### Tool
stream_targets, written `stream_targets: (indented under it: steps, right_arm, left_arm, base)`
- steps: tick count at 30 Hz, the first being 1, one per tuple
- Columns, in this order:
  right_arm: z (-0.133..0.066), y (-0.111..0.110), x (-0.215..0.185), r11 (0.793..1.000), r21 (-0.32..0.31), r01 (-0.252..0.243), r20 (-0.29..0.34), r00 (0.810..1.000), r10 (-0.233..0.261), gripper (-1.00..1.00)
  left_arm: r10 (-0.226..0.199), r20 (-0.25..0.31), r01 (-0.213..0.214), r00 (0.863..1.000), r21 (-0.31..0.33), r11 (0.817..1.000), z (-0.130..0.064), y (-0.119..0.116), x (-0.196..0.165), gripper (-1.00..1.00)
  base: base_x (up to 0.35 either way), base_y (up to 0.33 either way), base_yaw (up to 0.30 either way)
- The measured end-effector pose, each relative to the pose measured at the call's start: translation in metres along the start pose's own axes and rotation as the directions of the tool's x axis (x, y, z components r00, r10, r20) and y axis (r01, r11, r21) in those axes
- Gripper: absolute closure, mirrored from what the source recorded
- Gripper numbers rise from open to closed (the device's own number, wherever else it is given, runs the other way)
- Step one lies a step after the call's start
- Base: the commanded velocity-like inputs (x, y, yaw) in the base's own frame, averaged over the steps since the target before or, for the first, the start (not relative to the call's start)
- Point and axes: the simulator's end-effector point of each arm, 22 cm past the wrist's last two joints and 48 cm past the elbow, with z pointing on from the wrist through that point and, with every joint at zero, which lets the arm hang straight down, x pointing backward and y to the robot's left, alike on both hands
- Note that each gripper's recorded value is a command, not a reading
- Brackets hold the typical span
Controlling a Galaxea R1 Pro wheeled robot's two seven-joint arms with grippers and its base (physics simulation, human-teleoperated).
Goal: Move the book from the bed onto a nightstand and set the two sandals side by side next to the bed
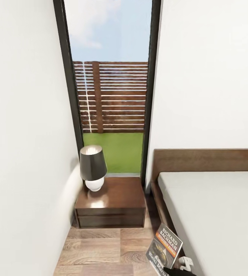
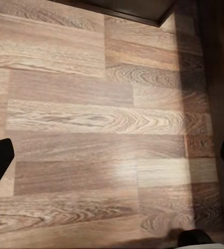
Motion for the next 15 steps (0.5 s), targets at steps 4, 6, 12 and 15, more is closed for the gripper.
stream_targets:
  steps: [4,6,12,15]
  right_arm:
    - [0.0000,0.0000,0.0000,1.000,0.000,0.000,0.000,1.000,0.000,1.00]
    - [0.0000,0.0000,0.0000,1.000,0.000,0.000,0.000,1.000,0.000,1.00]
    - [0.0000,0.0000,0.0000,1.000,0.000,0.000,0.000,1.000,0.000,1.00]
    - [0.0000,0.0000,0.0000,1.000,0.000,0.000,0.000,1.000,0.000,1.00]
  left_arm:
    - [0.000,0.000,0.000,1.000,0.000,1.000,0.0000,0.0000,0.0000,-1.00]
    - [0.000,0.000,0.000,1.000,0.000,1.000,0.0000,0.0000,0.0000,-1.00]
    - [-0.001,0.000,0.001,1.000,0.000,1.000,0.0000,0.0001,-0.0001,-1.00]
    - [0.000,0.000,0.000,1.000,0.000,1.000,0.0000,0.0000,0.0000,-1.00]
  base:
    - [0.330,0.000,0.000]
    - [0.330,0.000,0.000]
    - [0.330,0.000,0.000]
    - [0.330,0.000,0.000]
